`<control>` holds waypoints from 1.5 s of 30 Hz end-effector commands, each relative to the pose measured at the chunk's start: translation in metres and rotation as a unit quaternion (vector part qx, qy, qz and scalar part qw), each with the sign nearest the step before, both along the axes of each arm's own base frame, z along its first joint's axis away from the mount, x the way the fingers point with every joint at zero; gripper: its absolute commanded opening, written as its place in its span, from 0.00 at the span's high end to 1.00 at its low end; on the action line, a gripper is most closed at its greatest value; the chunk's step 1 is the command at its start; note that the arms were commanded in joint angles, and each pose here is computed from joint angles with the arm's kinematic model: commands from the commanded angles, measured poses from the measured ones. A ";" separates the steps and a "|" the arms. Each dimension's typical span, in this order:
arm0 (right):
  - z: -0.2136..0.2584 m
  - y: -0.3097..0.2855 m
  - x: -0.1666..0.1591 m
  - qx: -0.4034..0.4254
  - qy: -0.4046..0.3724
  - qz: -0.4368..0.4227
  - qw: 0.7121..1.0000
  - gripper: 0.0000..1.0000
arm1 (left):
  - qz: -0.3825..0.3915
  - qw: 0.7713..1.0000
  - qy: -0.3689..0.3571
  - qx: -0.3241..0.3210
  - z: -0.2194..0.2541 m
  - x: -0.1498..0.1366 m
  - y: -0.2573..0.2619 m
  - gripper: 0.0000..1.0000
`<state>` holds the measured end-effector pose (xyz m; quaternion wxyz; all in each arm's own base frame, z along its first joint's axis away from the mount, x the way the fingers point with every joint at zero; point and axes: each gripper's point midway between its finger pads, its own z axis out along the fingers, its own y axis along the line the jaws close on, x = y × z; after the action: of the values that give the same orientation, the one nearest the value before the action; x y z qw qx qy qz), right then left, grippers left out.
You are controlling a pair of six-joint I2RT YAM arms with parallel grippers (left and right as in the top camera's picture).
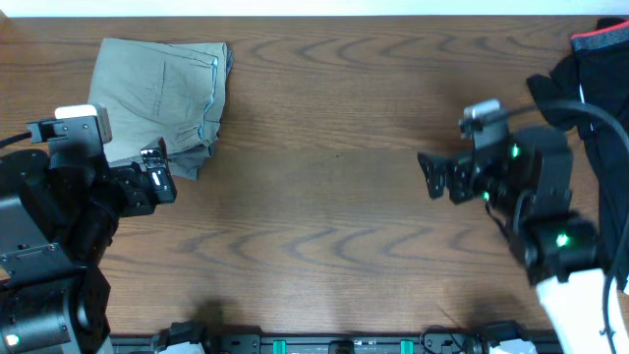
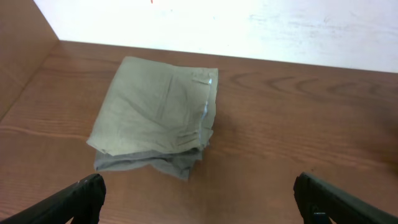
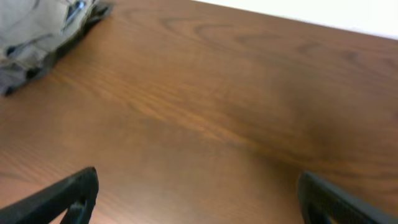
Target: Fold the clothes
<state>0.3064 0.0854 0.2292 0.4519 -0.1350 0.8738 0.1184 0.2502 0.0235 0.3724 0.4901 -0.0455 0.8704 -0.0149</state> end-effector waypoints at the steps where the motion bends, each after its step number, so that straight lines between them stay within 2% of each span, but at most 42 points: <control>1: -0.012 -0.010 -0.010 -0.023 -0.059 -0.013 0.998 0.01 | 0.007 1.000 0.003 0.000 -0.001 -0.001 0.002 0.02; 11: -0.035 -0.019 -0.063 -0.011 -0.191 -0.012 0.981 0.01 | 0.007 1.000 0.003 0.000 -0.001 -0.001 0.002 0.02; 16: -0.052 -0.021 -0.075 -0.008 -0.225 -0.012 0.974 0.01 | 0.007 1.000 0.003 0.000 -0.001 -0.001 0.002 0.02; 22: -0.077 -0.020 -0.075 -0.003 -0.239 -0.008 0.971 0.01 | 0.007 1.000 0.003 0.000 -0.001 -0.001 0.002 0.02; 45: -0.076 -0.020 -0.074 -0.003 -0.244 -0.010 0.970 0.01 | 0.007 1.000 0.003 0.000 -0.001 -0.001 0.002 0.02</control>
<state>0.2326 0.0637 0.1546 0.6505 -0.1450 0.7415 0.0775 0.2504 0.0235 0.3715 0.4888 -0.0455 0.8711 -0.0150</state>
